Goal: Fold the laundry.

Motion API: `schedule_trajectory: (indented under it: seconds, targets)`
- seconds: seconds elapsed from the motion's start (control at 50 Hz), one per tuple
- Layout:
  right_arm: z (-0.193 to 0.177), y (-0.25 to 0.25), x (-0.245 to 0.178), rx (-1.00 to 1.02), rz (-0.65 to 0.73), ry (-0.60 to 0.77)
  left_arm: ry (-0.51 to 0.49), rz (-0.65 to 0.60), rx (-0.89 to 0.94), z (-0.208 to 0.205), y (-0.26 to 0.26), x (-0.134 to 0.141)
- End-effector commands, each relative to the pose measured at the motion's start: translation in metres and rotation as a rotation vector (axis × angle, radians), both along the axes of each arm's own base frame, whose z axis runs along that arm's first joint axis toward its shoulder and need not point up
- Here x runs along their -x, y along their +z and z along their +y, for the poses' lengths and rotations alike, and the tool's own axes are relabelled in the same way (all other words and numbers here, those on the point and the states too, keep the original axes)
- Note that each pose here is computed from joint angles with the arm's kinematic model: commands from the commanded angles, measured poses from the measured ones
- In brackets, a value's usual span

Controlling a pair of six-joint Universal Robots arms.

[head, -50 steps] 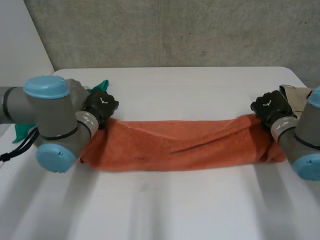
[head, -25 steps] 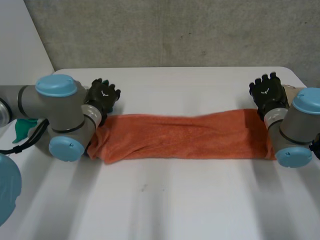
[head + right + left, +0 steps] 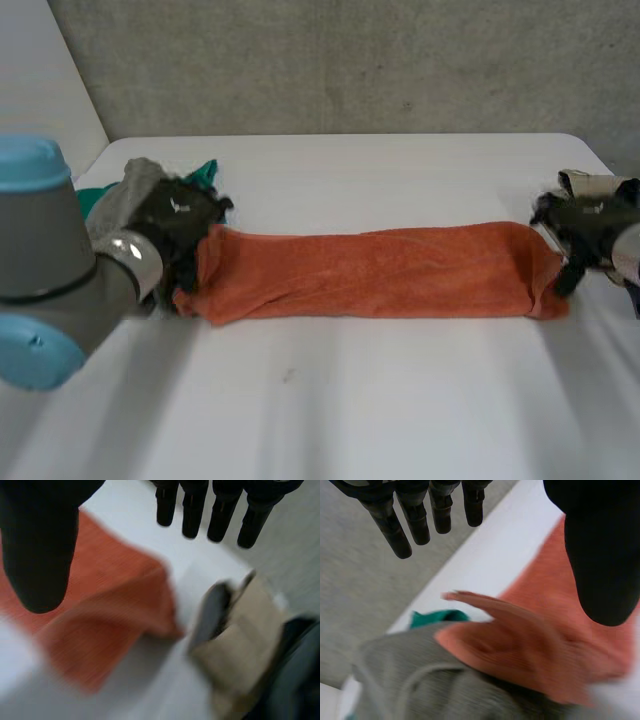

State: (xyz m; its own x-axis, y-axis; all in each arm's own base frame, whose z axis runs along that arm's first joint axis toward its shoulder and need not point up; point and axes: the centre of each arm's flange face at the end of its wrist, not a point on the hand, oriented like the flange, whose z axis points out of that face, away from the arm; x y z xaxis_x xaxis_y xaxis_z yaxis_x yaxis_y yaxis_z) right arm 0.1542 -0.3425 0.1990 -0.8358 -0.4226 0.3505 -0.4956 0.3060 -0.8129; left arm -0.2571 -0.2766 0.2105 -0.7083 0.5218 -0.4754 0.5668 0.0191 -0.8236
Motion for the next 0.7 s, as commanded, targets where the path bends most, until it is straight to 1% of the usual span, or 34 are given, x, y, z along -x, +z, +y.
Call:
schedule_trajectory:
  seconds: [0.02, 0.14, 0.28, 0.4, 0.46, 0.54, 0.64, 0.7]
  targets:
    - [0.020, -0.029, 0.014, -0.050, -0.043, 0.028, 0.011, 0.039, -0.006, -0.001, -0.032, 0.002]
    - [0.025, -0.042, 0.019, 0.037, -0.016, 0.035, 0.058, 0.036, 0.037, -0.021, -0.048, -0.001]
    - [0.018, -0.056, 0.020, 0.139, 0.033, 0.051, 0.123, -0.045, 0.040, -0.040, -0.065, -0.012]
    - [0.012, -0.073, 0.018, 0.126, 0.041, 0.068, 0.175, -0.135, 0.075, -0.053, -0.071, -0.024]
    - [0.010, -0.078, 0.017, 0.122, 0.035, 0.072, 0.171, -0.146, 0.083, -0.054, -0.070, -0.025]
    - [0.007, -0.081, 0.014, 0.136, 0.023, 0.089, 0.155, -0.131, 0.087, -0.049, -0.063, -0.024]
    - [-0.002, -0.084, 0.010, 0.179, 0.020, 0.098, 0.123, -0.083, 0.103, -0.040, -0.049, -0.019]
    - [-0.007, -0.080, 0.012, 0.192, 0.021, 0.070, 0.124, -0.055, 0.115, -0.036, -0.040, -0.017]
